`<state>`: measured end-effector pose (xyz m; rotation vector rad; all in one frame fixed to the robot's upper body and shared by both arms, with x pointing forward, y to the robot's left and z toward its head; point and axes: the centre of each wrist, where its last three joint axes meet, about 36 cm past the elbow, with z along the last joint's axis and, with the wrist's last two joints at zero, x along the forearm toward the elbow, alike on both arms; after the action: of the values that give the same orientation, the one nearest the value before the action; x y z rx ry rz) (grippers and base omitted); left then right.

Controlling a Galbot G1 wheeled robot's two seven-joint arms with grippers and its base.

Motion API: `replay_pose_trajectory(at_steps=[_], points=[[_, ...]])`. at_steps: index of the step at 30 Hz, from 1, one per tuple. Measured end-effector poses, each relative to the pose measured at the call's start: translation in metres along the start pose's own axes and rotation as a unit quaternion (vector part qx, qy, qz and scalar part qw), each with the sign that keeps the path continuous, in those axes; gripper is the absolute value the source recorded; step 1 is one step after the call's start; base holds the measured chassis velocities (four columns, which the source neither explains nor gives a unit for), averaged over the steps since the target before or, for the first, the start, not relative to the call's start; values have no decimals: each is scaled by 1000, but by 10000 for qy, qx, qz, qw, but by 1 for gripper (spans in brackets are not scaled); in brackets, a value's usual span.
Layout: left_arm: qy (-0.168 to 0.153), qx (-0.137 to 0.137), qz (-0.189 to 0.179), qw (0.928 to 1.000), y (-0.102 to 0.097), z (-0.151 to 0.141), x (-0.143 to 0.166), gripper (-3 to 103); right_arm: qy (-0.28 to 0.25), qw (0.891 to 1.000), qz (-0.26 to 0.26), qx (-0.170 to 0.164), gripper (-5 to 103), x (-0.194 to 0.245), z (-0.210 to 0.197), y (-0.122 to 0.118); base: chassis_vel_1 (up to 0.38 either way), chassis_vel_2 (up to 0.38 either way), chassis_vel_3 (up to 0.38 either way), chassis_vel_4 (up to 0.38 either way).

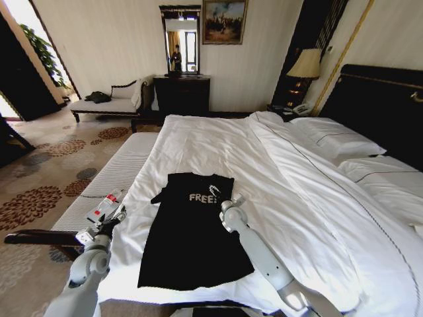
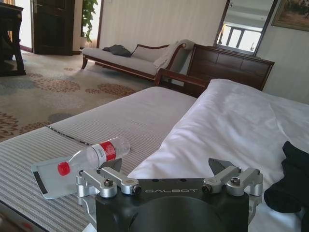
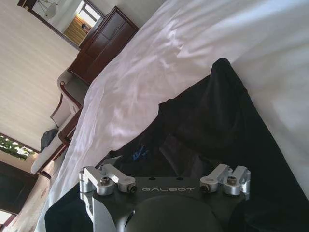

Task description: Fold the clothes on the bed.

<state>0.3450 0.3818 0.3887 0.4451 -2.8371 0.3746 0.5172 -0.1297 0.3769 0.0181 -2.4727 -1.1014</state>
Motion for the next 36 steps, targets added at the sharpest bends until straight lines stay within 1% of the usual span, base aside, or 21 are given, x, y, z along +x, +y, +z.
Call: replay_pose_trajectory(at_steps=[1, 3, 5, 8, 9, 13, 14, 15, 16, 17, 18, 21, 22, 23, 24, 25, 26, 29, 31, 34, 36], points=[[0, 0, 0, 10000, 0, 0, 0, 100, 0, 10000, 0, 0, 90, 0, 0, 0, 0, 0, 0, 0], [-6, 0, 1, 10000, 0, 0, 0, 100, 57, 9999, 101, 58, 79, -1, 2, -2, 0, 0, 0, 0], [-6, 1, 1, 10000, 0, 0, 0, 100, 79, 9998, 168, 100, 79, -2, 3, -5, 0, 0, 0, 0], [-1, 9, 2, 10000, 0, 0, 0, 100, 94, 9995, 255, 145, 63, -3, 4, -8, 0, 0, 0, 0], [-1, 9, 2, 10000, 0, 0, 0, 100, 94, 9995, 255, 145, 63, -3, 4, -8, 0, 0, 0, 0], [11, 10, 5, 10000, -1, 2, 0, 100, 68, 9996, 226, 148, 42, -3, 0, -6, 0, 0, 0, 0], [11, 10, 5, 10000, -1, 2, 0, 100, 68, 9996, 226, 148, 42, -3, 0, -6, 0, 0, 0, 0], [9, 10, 6, 10000, -1, 2, 0, 100, 63, 9996, 217, 148, 36, -3, 0, -6, 0, 0, 0, 0], [8, 10, 6, 10000, -1, 2, 0, 100, 62, 9996, 216, 149, 36, -3, 0, -6, 0, 0, 0, 0], [6, 10, 4, 10000, -1, 2, 0, 100, 60, 9996, 214, 152, 30, -3, 0, -6, 0, 0, 0, 0], [6, 10, 4, 10000, -1, 2, 0, 100, 60, 9996, 214, 152, 30, -3, 0, -6, 0, 0, 0, 0], [-1, 6, -7, 10000, 0, 1, 0, 100, 59, 9996, 203, 166, 15, -3, 0, -6, 0, 0, 0, 0], [-1, 5, -9, 10000, 0, 1, 0, 100, 57, 9996, 200, 171, 15, -3, -1, -6, 0, 0, 0, 0], [-1, 4, -12, 10000, 0, 1, 0, 100, 54, 9996, 200, 178, 9, -3, -1, -6, 0, 0, 0, 0], [-1, 4, -12, 10000, 0, 1, 0, 100, 54, 9996, 200, 178, 9, -3, -1, -6, 0, 0, 0, 0], [2, 5, -15, 10000, 0, 1, 1, 100, 50, 9996, 201, 185, 4, -4, -1, -6, 0, 0, 0, 0], [5, 5, -17, 10000, 0, 2, 1, 100, 44, 9996, 206, 193, 1, -4, -1, -6, 0, 0, 0, 0], [7, 3, -18, 10000, 0, 2, 1, 100, -33, 9995, 201, 229, 1, -5, -2, -8, 0, 0, 0, 0], [1, 3, -14, 10000, 0, 2, 2, 100, -229, 9993, 179, 231, 0, -8, -10, -11, 0, 0, 0, 0], [-11, 2, -8, 10000, 0, 1, 2, 100, -424, 9988, 174, 170, 0, -10, -21, -15, 0, 0, 0, 0], [-26, -1, -4, 10000, 0, 0, 2, 100, -645, 9977, 181, 86, 0, -10, -35, -22, 0, 0, 0, 0]])
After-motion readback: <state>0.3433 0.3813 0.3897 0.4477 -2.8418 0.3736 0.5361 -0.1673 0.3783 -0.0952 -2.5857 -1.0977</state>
